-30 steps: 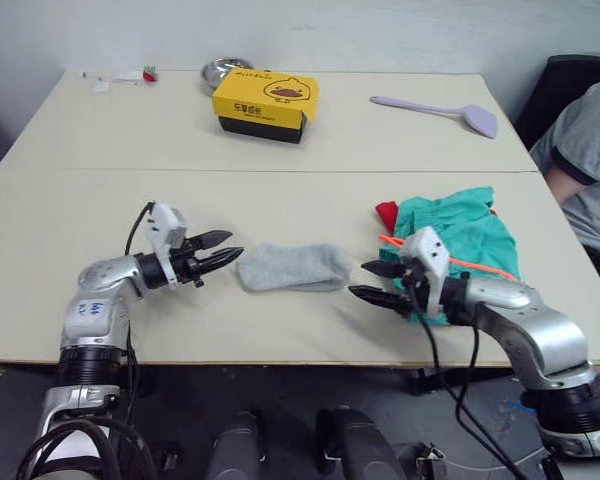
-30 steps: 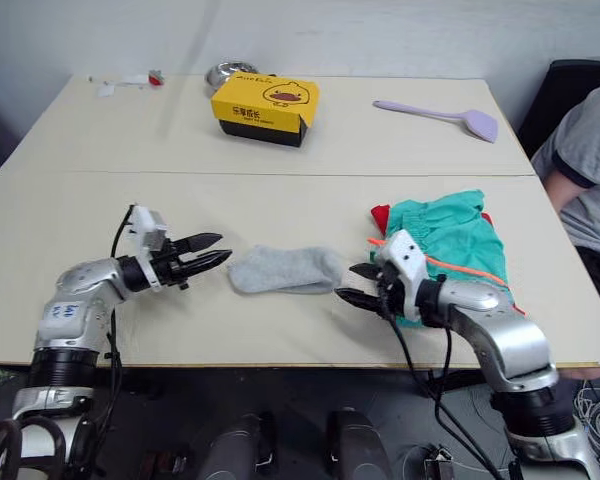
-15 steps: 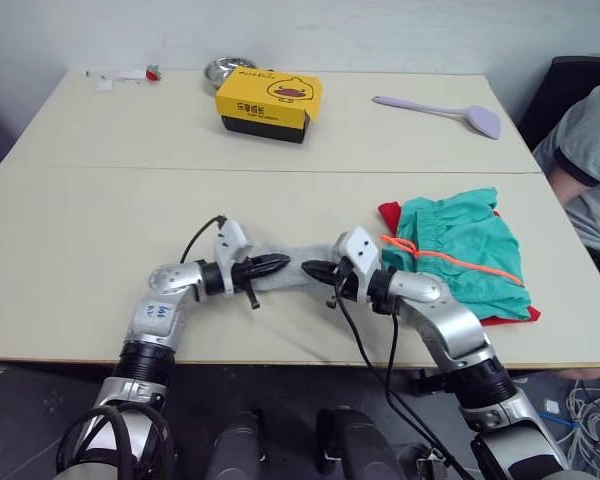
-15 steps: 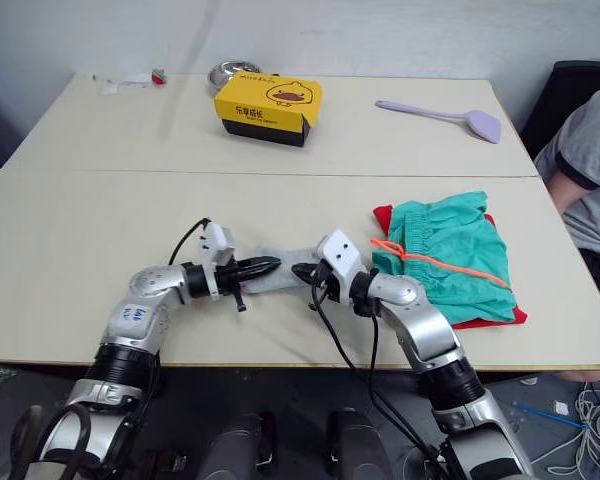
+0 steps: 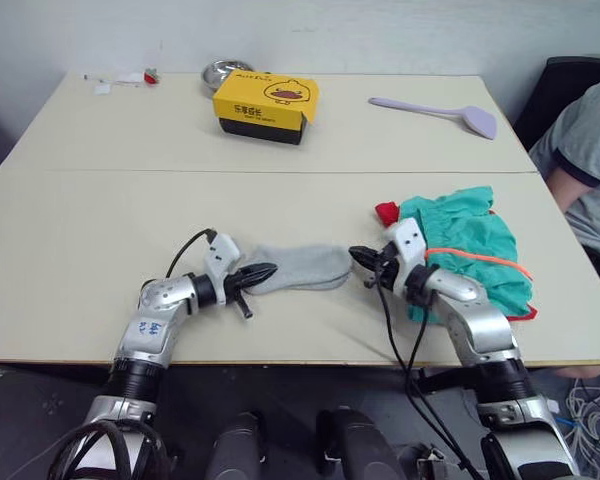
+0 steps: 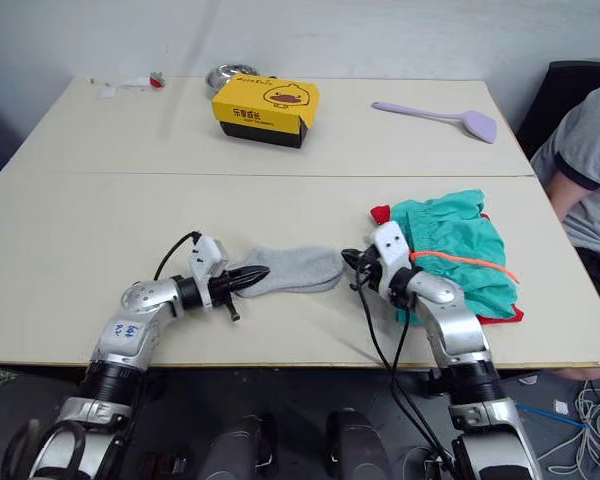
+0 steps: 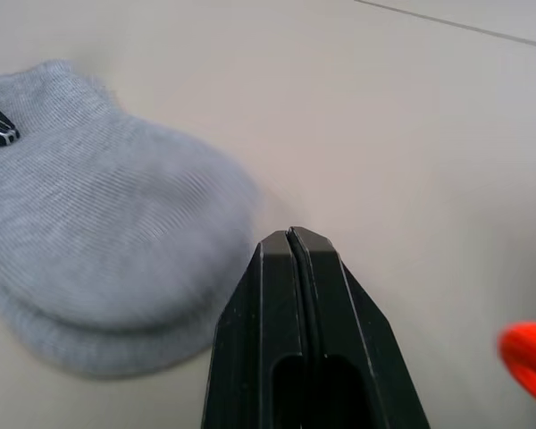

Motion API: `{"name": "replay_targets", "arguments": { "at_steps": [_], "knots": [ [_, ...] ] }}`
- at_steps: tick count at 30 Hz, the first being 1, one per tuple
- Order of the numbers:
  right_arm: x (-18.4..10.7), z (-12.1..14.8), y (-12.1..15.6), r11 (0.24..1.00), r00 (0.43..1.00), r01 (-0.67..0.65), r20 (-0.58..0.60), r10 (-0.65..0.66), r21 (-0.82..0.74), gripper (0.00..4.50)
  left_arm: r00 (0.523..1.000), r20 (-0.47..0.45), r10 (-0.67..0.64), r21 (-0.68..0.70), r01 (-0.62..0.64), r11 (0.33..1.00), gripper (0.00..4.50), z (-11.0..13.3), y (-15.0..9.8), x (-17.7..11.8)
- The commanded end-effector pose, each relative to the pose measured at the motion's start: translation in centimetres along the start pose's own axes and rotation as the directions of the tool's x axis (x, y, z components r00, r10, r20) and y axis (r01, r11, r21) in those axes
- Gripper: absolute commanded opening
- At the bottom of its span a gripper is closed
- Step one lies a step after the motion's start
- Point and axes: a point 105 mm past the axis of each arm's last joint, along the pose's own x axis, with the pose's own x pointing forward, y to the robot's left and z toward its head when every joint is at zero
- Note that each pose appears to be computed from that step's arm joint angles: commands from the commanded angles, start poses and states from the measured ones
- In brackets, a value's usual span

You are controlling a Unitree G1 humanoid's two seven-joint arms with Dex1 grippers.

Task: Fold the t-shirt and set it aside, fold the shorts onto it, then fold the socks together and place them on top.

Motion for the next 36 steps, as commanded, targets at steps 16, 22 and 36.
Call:
{"name": "replay_targets", "arguments": {
  "at_steps": [16,22,36],
  "knots": [
    [-3.0,0.0,5.5,0.787,0.982,0.079,-0.182,0.043,0.612,4.45,0.984,0.006,-0.178,0.205,0.173,0.963,0.00,1.9,1.7,-0.3],
    [-0.7,0.3,5.7,0.714,0.983,0.109,-0.183,0.027,0.691,4.45,0.989,0.001,-0.151,0.197,0.147,0.969,0.00,1.3,2.1,1.2],
    [2.0,2.0,3.7,0.666,0.988,0.149,-0.130,-0.079,0.731,1.63,0.988,0.025,-0.153,0.166,0.147,0.975,0.00,1.2,1.1,2.1]
  ]
}}
